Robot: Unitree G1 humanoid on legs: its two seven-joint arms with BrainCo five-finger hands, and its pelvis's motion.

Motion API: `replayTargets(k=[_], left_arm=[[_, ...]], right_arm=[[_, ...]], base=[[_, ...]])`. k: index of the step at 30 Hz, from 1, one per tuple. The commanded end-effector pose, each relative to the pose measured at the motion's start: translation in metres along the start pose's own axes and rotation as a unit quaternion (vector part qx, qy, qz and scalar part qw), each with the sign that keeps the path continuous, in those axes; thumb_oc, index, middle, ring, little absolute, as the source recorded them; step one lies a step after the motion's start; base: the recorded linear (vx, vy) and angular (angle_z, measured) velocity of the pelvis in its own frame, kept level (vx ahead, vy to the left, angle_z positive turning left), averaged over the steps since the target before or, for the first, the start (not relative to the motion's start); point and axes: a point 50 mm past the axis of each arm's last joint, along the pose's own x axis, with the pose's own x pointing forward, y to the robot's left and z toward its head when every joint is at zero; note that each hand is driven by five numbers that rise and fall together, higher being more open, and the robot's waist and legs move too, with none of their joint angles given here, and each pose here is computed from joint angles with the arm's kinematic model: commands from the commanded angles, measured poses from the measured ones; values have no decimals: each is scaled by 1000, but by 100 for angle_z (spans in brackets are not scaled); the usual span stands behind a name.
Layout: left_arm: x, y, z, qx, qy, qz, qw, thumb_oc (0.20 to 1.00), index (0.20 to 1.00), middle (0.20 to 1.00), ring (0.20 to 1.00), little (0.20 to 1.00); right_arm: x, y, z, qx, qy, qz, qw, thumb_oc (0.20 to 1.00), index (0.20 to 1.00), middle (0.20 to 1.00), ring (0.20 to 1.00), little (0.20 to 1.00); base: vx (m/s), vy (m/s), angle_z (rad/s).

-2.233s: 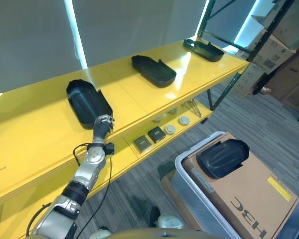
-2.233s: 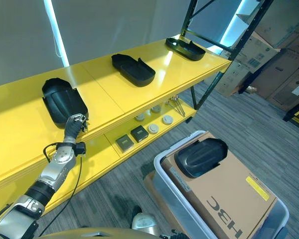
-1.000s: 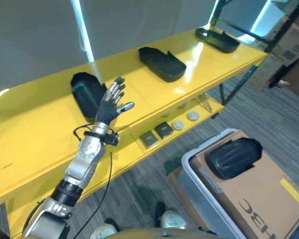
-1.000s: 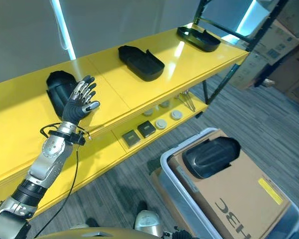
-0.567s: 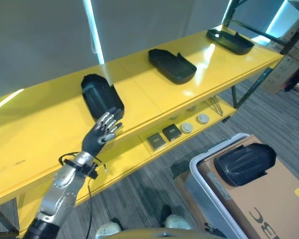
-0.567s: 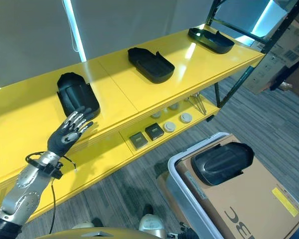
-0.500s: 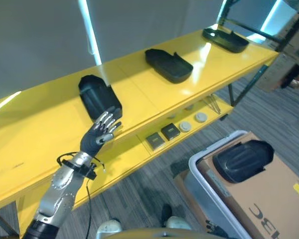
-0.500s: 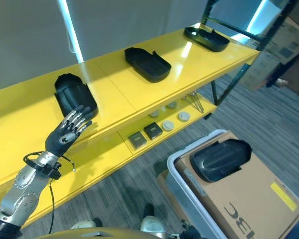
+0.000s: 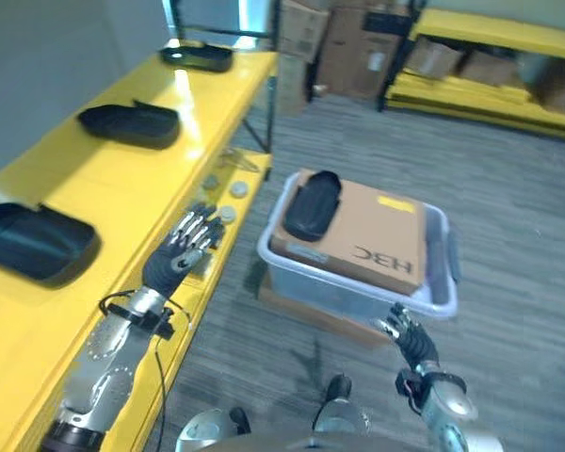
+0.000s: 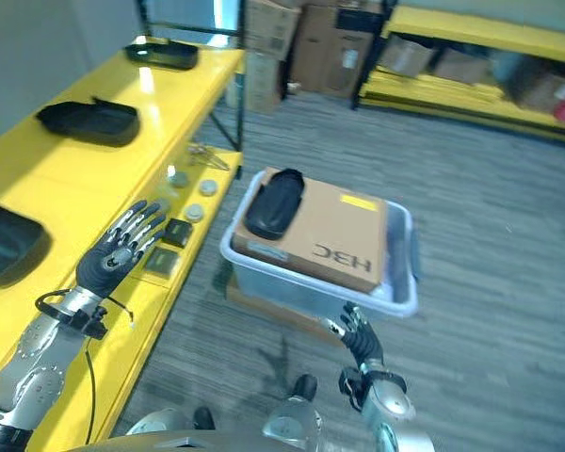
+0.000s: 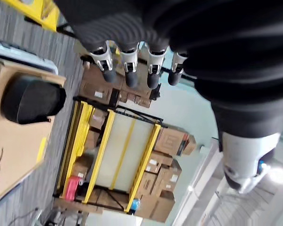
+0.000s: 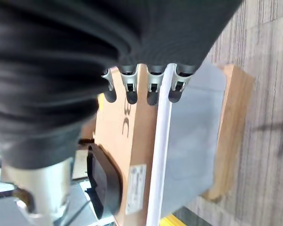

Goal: Move parts from the plastic box to the shelf.

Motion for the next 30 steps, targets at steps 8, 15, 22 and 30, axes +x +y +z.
replayTargets(k=[8,15,22,30], left_arm=[[-3,-4,25,3,-66,15,998,1000,1000,1000,1000,1000],[-6,-4,14,-43,-69,53,995,1000,1000,1000,1000,1000],[-2,14,7,-63,-83,129,986,1000,1000,1000,1000,1000],[-21,36,10,-46,-73,172,981,1000,1000,1000,1000,1000]], right_arm=[[8,6,75,17,-141,-26,990,1000,1000,1000,1000,1000],[10,-2,87,14,-155,-22,988,1000,1000,1000,1000,1000],[25,-6,100,-10,-163,-4,987,1000,1000,1000,1000,1000],[13,-12,91,-17,-149,0,989,1000,1000,1000,1000,1000]], base=[[144,-303,-46],[186,-399,-13],[147,-215,-57],[160,244,-18]])
